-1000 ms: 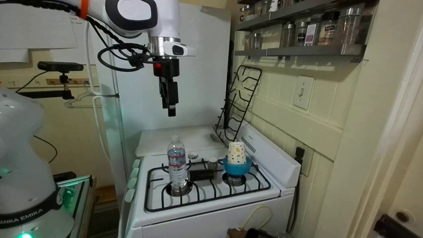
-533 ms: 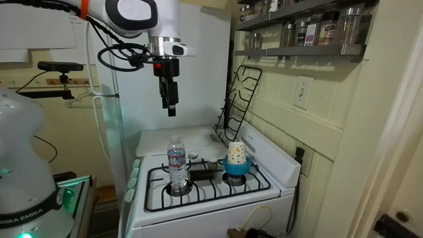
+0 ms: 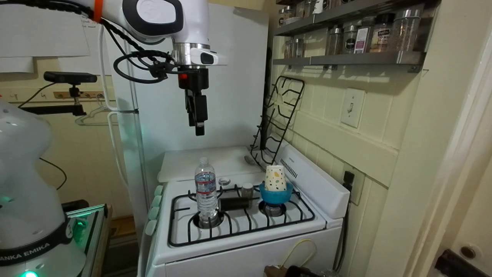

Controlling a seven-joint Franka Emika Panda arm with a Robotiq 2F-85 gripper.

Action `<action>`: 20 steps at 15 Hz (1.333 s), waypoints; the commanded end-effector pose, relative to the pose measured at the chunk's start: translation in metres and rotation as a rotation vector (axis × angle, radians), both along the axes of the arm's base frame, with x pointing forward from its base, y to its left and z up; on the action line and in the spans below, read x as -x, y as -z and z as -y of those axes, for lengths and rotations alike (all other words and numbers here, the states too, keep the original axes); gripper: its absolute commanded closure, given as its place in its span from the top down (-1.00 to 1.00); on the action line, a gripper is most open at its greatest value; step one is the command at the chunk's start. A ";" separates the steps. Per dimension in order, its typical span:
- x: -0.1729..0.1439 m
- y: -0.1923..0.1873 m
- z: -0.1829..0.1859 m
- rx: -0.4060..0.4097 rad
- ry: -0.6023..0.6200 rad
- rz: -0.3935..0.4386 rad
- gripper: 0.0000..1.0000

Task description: Move the spoon to the right

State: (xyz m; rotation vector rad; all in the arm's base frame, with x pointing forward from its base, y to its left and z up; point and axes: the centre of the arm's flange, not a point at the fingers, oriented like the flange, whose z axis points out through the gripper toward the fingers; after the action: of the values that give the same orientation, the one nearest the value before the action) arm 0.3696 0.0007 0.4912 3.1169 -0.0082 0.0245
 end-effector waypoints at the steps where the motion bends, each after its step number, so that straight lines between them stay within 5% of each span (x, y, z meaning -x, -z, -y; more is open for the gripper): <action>1: 0.000 0.000 0.000 0.000 0.000 0.000 1.00; 5: 0.001 -0.001 -0.001 -0.004 -0.008 0.002 1.00; 7: -0.016 -0.003 -0.016 -0.019 0.139 -0.023 1.00; 13: -0.114 -0.001 -0.114 -0.165 0.394 0.016 1.00; 17: -0.181 0.017 -0.147 -0.103 0.484 0.120 1.00; 20: -0.218 0.062 -0.178 -0.076 0.549 0.102 1.00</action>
State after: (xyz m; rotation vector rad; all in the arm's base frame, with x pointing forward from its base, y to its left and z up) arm 0.5381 0.1450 0.4626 3.1159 -0.7811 0.2178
